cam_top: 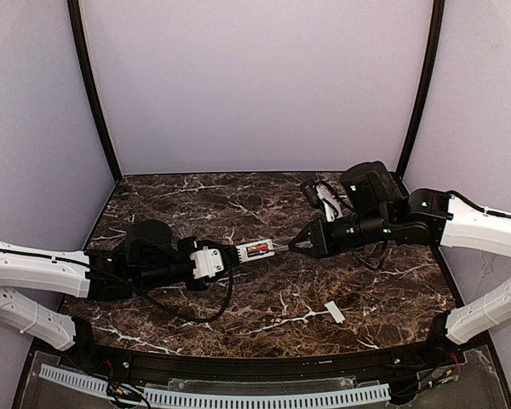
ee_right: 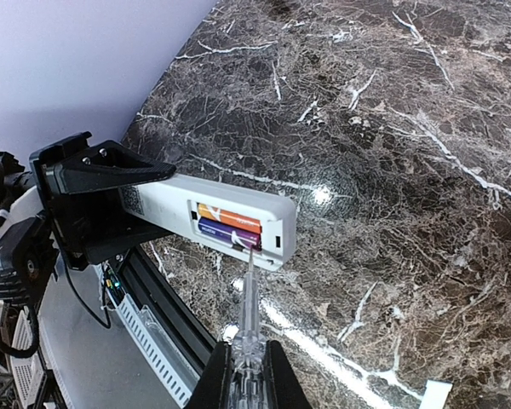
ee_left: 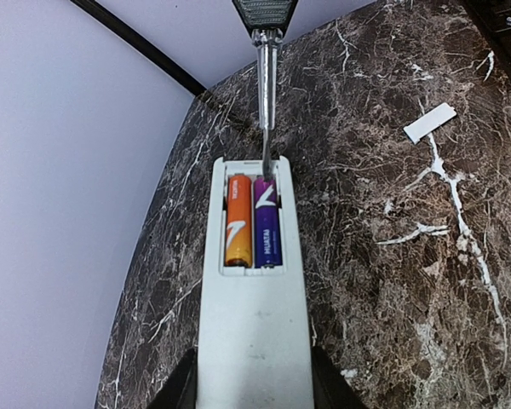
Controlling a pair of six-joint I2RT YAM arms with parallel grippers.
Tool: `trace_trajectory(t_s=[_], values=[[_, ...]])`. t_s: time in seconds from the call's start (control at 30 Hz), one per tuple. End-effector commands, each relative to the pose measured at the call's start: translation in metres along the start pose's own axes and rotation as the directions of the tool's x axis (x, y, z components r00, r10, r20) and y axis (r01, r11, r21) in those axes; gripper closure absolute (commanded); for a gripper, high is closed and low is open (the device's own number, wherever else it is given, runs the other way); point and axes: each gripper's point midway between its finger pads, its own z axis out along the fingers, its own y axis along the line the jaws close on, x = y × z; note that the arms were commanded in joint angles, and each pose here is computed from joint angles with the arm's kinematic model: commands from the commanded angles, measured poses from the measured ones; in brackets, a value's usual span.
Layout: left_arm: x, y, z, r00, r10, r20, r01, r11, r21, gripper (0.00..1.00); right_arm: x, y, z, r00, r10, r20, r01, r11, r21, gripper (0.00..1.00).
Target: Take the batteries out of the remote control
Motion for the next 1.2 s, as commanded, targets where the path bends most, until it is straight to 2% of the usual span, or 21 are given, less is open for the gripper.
trace_trajectory(t_s=[0.0,0.6,1.17], values=[[-0.02,0.019,-0.008,0.998,-0.022,0.061,0.025,0.999,-0.047,1.0,-0.005,0.006,0.0,1.0,-0.007,0.019,0.007,1.0,0.005,1.0],[-0.02,0.018,-0.009,0.998,-0.014,0.056,0.016,0.999,-0.043,1.0,-0.013,0.005,-0.009,0.998,-0.03,0.047,0.027,0.998,0.062,1.0],[-0.021,0.018,-0.009,0.998,-0.018,0.062,0.02,0.999,-0.036,1.0,-0.003,0.0,0.003,1.0,-0.021,-0.001,0.021,0.997,0.077,1.0]])
